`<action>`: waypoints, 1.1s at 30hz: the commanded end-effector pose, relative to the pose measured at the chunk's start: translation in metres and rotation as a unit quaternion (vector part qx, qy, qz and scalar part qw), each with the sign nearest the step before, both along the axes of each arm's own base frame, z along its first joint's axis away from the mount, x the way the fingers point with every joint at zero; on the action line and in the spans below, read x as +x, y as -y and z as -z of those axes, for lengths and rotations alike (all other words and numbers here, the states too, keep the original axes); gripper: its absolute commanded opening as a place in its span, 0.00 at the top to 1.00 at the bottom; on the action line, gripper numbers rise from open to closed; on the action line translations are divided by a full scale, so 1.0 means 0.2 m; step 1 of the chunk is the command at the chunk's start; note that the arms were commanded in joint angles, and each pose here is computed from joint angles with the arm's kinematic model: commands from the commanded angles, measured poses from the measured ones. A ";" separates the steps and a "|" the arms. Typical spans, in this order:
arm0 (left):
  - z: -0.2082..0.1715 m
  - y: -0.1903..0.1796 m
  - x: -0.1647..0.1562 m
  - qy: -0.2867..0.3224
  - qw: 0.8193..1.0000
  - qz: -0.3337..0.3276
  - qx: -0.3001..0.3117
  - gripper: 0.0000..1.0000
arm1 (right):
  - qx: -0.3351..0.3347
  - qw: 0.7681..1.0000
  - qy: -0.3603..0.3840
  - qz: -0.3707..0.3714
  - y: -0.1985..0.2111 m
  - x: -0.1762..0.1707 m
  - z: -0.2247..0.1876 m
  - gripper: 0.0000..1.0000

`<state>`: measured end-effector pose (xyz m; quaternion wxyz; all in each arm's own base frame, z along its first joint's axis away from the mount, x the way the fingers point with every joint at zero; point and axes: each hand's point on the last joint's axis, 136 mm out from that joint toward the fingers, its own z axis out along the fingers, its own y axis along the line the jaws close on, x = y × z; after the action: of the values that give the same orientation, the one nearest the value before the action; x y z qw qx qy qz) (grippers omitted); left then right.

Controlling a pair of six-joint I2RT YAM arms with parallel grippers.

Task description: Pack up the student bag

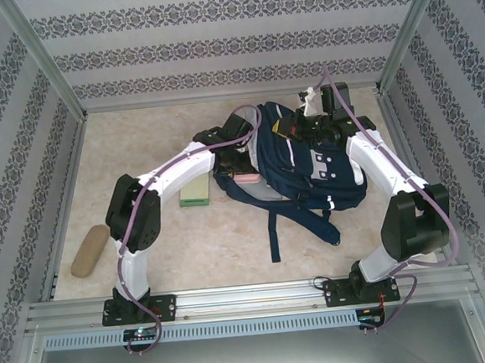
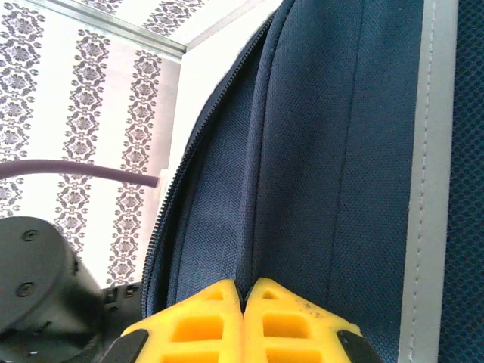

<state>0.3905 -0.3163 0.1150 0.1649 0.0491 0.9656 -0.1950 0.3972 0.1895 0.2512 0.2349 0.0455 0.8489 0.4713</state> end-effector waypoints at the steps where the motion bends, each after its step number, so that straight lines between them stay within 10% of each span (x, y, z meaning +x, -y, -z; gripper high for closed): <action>1: -0.03 0.11 0.07 0.024 0.999 -0.002 -0.020 0.20 | 0.051 0.995 0.083 -0.038 -0.06 -0.04 -0.26 1.00; 16: 0.26 0.07 0.07 -0.019 0.999 -0.014 0.043 0.19 | 0.046 0.995 0.075 -0.042 -0.07 -0.05 -0.23 1.00; 33: 0.12 0.08 -0.03 -0.009 1.000 0.002 0.027 0.00 | 0.042 0.996 0.063 -0.036 -0.07 -0.01 -0.17 0.98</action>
<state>0.4013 -0.3216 0.0740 0.1595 0.0397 0.9743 -0.1539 0.3927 0.1920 0.2422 0.2208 0.0502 0.8471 0.4808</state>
